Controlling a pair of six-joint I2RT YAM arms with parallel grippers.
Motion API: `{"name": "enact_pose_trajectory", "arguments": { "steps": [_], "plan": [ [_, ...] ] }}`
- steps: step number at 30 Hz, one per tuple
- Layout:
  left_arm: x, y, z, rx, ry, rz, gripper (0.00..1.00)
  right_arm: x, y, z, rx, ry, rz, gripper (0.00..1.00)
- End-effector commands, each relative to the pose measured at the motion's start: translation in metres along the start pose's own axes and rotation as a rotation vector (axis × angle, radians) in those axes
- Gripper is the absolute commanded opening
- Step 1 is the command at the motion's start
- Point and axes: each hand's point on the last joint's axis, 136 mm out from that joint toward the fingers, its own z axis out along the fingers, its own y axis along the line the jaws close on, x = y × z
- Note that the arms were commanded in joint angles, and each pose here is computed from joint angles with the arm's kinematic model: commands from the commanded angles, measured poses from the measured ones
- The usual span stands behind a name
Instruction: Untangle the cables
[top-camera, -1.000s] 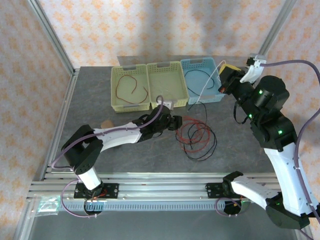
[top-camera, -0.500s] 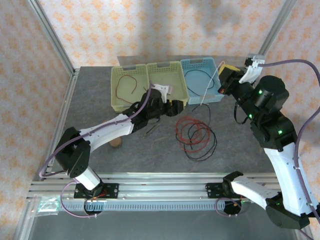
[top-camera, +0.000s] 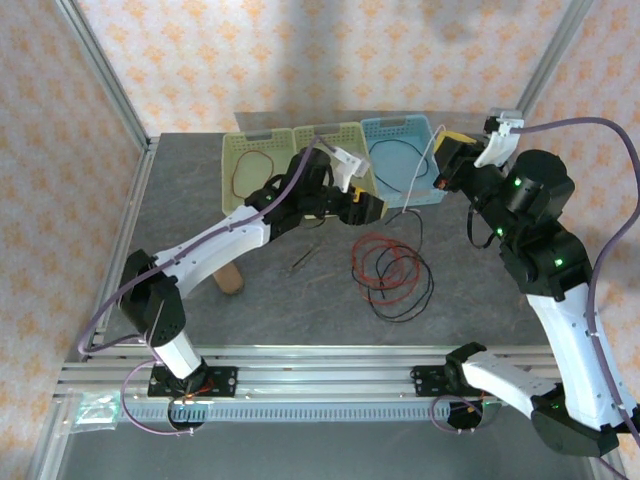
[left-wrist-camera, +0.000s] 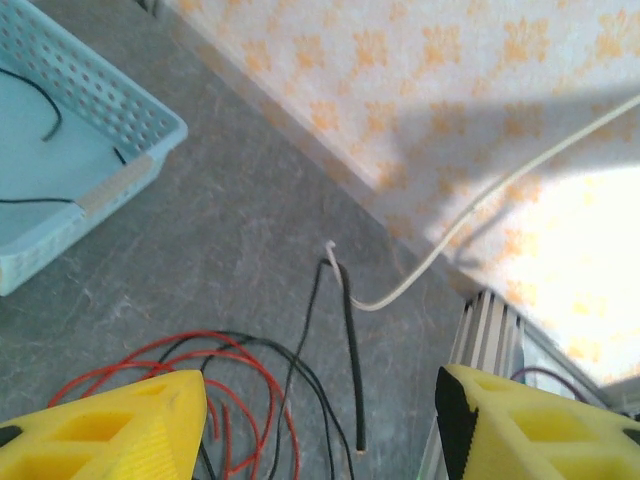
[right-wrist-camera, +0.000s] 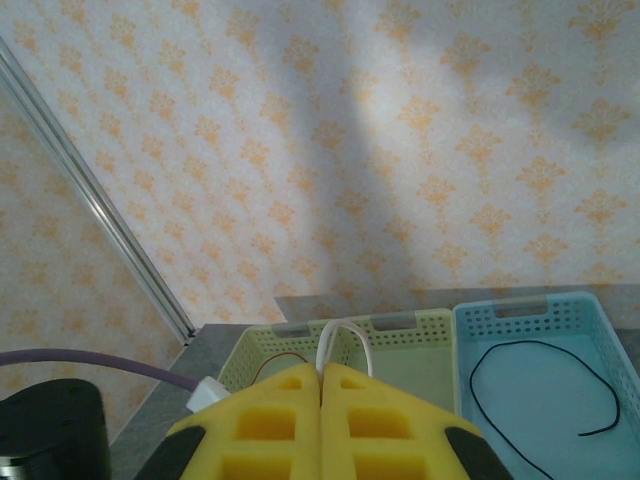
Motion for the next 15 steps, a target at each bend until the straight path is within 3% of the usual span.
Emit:
{"name": "enact_pose_trajectory", "arguments": {
  "steps": [1, 11, 15],
  "plan": [
    [0.024, -0.012, 0.011, 0.044, 0.12, 0.033, 0.62, 0.0, 0.006, 0.001, -0.032, 0.0, -0.014, 0.0],
    [0.032, -0.026, 0.038, 0.083, 0.155, 0.022, 0.56, 0.0, 0.007, 0.002, -0.036, 0.001, -0.013, 0.0],
    [0.038, -0.029, 0.046, 0.103, 0.159, 0.008, 0.42, 0.001, 0.007, 0.003, -0.04, 0.005, -0.007, 0.0]
  ]
}}
